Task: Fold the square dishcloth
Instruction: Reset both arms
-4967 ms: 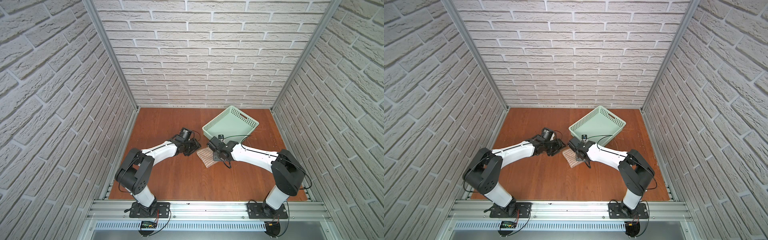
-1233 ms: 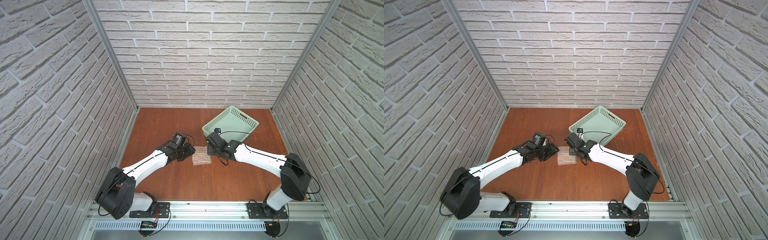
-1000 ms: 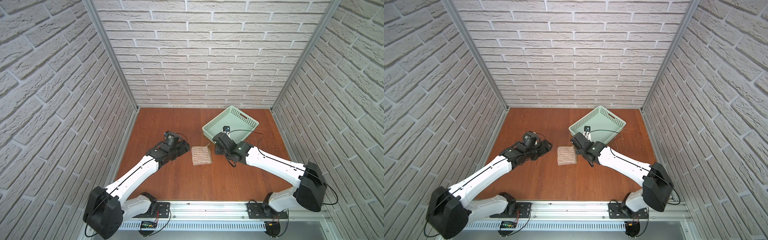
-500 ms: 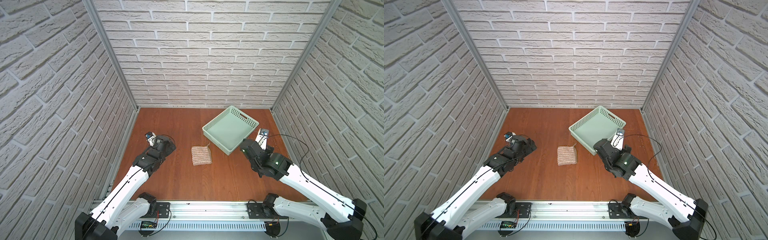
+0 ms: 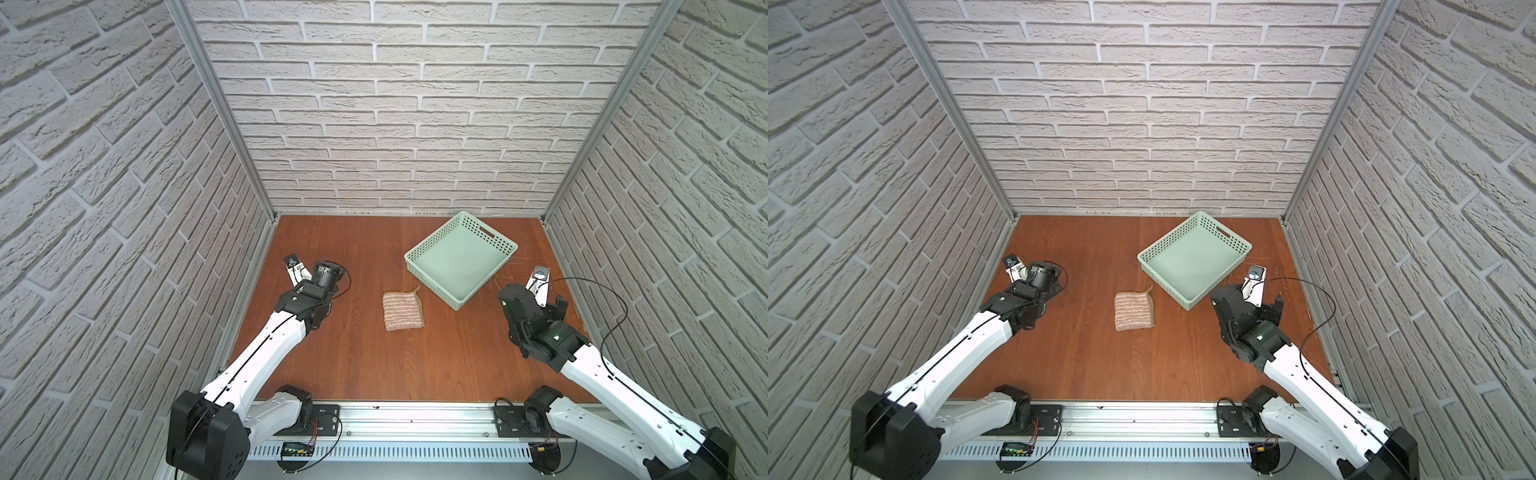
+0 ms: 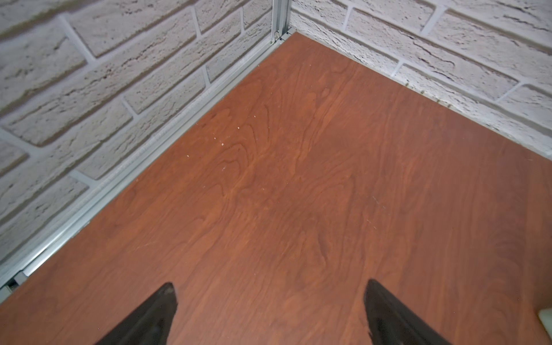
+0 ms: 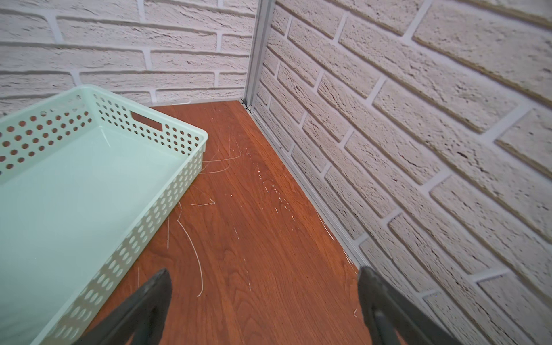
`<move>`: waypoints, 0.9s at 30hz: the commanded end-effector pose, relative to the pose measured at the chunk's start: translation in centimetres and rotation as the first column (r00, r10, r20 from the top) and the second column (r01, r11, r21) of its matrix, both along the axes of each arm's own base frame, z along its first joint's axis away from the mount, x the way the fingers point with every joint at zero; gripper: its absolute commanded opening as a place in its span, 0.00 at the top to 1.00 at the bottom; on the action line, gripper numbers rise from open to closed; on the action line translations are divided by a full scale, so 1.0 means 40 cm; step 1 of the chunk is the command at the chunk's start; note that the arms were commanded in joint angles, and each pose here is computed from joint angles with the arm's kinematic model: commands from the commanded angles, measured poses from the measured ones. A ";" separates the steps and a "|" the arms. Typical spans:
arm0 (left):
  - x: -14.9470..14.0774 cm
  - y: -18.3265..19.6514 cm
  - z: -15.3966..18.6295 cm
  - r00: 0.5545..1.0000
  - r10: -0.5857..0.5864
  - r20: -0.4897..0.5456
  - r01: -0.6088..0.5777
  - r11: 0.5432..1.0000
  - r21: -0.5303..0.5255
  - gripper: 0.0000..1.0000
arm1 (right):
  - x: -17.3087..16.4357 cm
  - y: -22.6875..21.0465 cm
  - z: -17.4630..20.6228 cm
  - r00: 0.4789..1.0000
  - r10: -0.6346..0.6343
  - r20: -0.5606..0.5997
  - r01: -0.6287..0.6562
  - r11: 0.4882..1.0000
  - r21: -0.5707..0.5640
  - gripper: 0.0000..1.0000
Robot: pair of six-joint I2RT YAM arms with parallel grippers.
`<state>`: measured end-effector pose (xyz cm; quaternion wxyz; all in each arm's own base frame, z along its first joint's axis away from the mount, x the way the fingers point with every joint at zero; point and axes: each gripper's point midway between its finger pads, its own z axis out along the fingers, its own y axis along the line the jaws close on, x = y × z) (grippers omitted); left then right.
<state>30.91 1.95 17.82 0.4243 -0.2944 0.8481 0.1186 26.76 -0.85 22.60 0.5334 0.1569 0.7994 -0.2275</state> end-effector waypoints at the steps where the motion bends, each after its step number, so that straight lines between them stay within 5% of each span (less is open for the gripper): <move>1: 0.062 0.015 0.027 0.999 -0.037 0.018 0.036 0.998 0.056 0.02 | 0.052 0.004 0.007 0.999 0.051 0.012 -0.051 0.999 0.007 0.01; 7: 0.169 -0.009 -0.029 0.972 -0.232 0.031 0.233 0.969 -0.082 0.02 | 0.107 -0.042 -0.037 0.999 0.048 -0.019 -0.047 0.997 0.066 0.01; 12: 0.226 -0.003 -0.023 0.932 -0.322 0.164 0.349 0.920 -0.177 0.02 | 0.143 -0.077 -0.071 0.997 0.073 -0.003 -0.072 0.992 0.105 0.01; 20: 0.256 0.016 -0.022 0.889 -0.405 0.213 0.436 0.891 -0.123 0.02 | 0.190 -0.121 -0.154 0.994 0.108 0.007 -0.107 0.971 0.214 0.01; 27: 0.251 0.039 -0.046 0.899 -0.398 0.184 0.417 0.906 -0.075 0.02 | 0.239 -0.114 -0.202 0.984 0.177 0.013 -0.175 0.960 0.217 0.01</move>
